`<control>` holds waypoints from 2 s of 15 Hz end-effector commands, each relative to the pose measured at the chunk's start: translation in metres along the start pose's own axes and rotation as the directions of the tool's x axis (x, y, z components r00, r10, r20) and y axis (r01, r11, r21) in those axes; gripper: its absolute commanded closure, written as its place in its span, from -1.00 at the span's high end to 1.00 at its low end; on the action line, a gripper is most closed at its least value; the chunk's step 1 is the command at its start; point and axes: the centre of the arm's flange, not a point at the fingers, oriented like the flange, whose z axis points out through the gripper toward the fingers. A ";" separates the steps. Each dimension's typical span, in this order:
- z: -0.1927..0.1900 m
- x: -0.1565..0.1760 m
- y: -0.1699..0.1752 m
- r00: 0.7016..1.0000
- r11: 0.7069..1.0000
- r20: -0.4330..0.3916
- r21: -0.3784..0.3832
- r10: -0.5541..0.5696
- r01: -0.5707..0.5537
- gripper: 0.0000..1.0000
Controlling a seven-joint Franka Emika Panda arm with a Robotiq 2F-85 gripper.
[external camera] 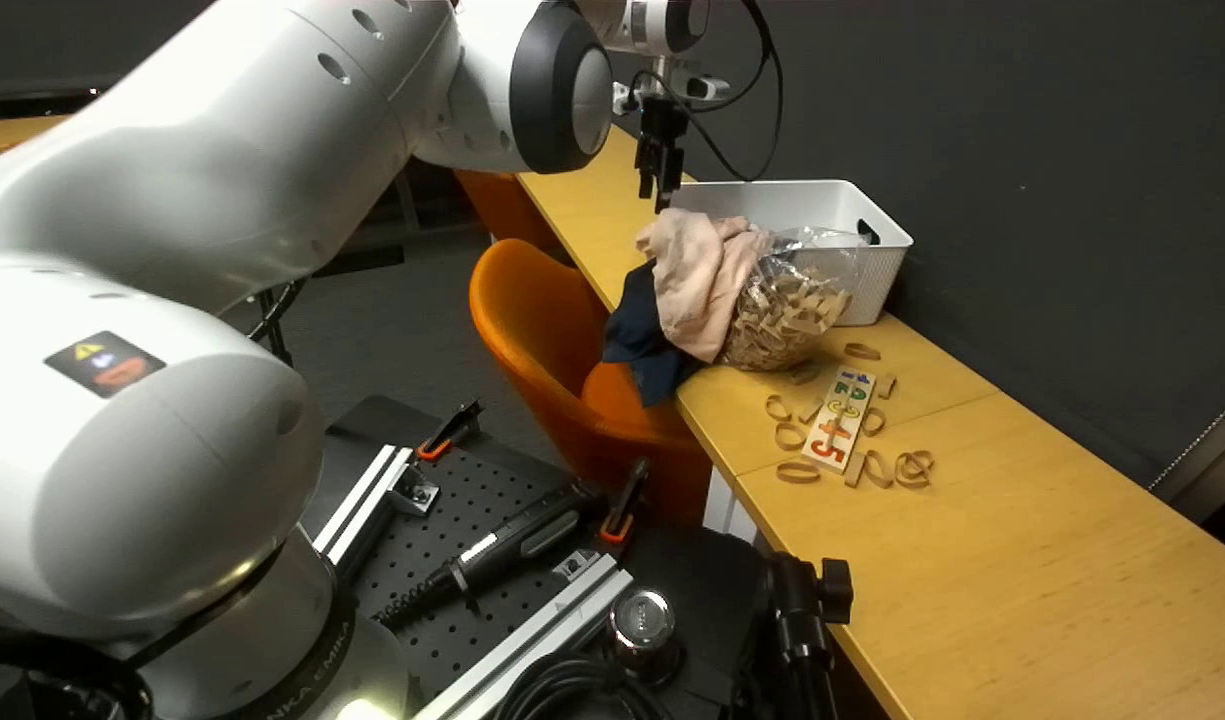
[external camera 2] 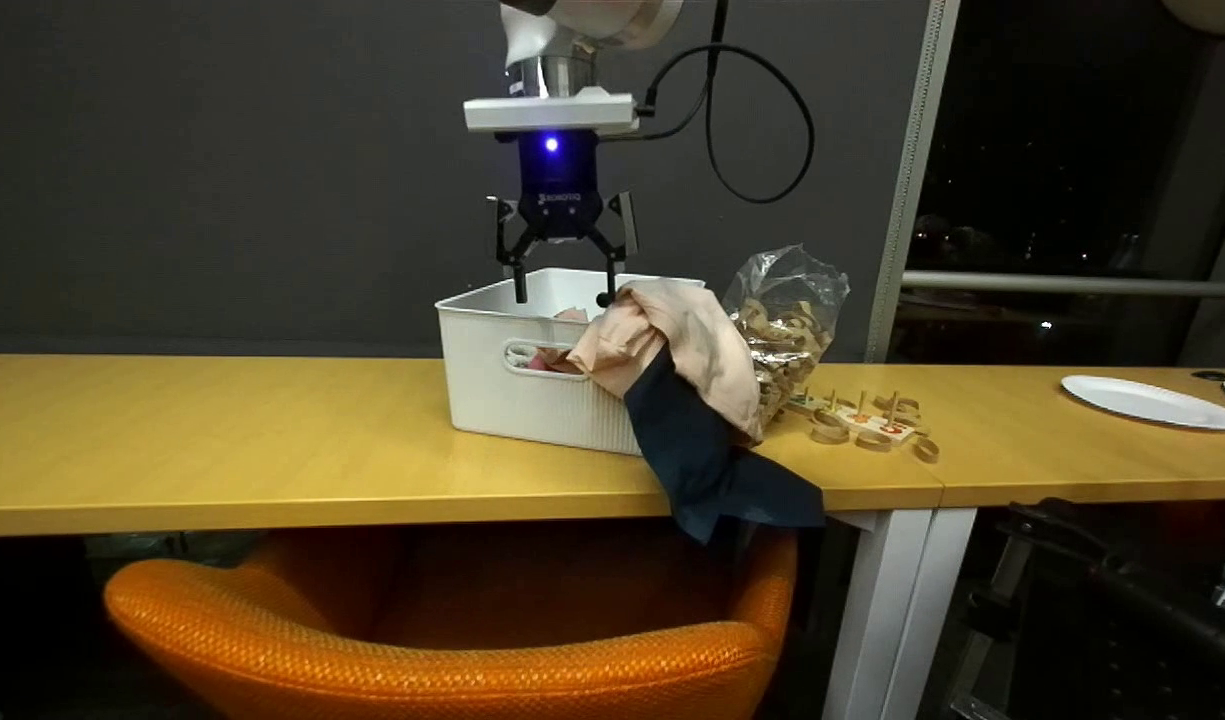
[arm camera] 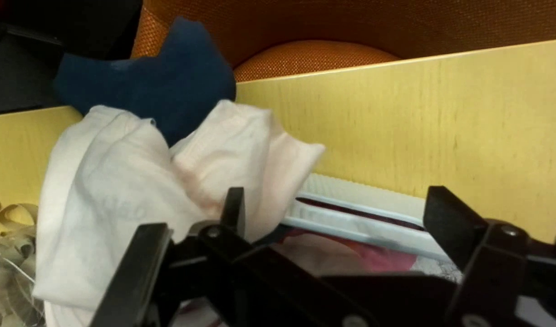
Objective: Put the peach and blue shirts in the basket
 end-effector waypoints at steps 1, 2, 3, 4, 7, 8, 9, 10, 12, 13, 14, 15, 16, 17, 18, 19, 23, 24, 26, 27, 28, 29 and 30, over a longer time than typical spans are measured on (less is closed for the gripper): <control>-0.008 -0.048 0.033 0.996 0.996 -0.003 -0.003 0.091 -0.091 1.00; -0.013 -0.049 0.035 0.993 0.993 -0.009 -0.009 0.119 -0.119 1.00; -0.014 -0.048 0.036 0.990 0.990 -0.007 -0.014 0.137 -0.138 1.00; -0.012 -0.046 0.036 0.992 0.992 0.004 0.008 0.124 -0.124 1.00; -0.016 -0.020 -0.010 0.998 0.998 0.007 0.016 0.057 -0.057 1.00; -0.014 -0.021 -0.010 0.999 0.999 0.013 0.016 0.045 -0.046 1.00; -0.012 -0.021 -0.011 0.999 0.999 0.016 0.016 0.039 -0.039 1.00; -0.011 -0.022 -0.012 0.999 0.999 0.017 0.019 0.036 -0.037 1.00; -0.018 -0.036 -0.005 0.998 0.998 -0.022 -0.002 0.061 -0.061 1.00; -0.023 -0.046 0.005 0.996 0.997 -0.041 -0.012 0.080 -0.081 1.00; -0.024 -0.057 0.017 0.993 0.994 -0.057 -0.022 0.103 -0.104 1.00; -0.022 -0.062 0.023 0.989 0.991 -0.073 -0.034 0.129 -0.132 1.00; -0.019 -0.064 0.029 0.983 0.985 -0.088 -0.046 0.162 -0.167 1.00; -0.018 -0.064 0.035 0.978 0.980 -0.097 -0.055 0.183 -0.189 1.00; -0.013 -0.059 0.043 0.972 0.974 -0.108 -0.069 0.208 -0.217 1.00; -0.009 -0.055 0.047 0.966 0.967 -0.123 -0.084 0.228 -0.239 1.00; 0.015 -0.045 0.080 0.929 0.929 -0.215 -0.150 0.302 -0.337 1.00; 0.019 -0.044 0.085 0.919 0.921 -0.239 -0.157 0.315 -0.357 1.00; 0.021 -0.048 0.086 0.902 0.912 -0.284 -0.158 0.326 -0.380 1.00; 0.020 -0.055 0.087 0.893 0.908 -0.308 -0.157 0.328 -0.388 1.00; 0.020 -0.064 0.086 0.884 0.904 -0.331 -0.157 0.330 -0.397 1.00; 0.021 -0.071 0.085 0.876 0.901 -0.349 -0.158 0.332 -0.404 1.00; 0.023 -0.080 0.086 0.869 0.898 -0.363 -0.156 0.335 -0.412 1.00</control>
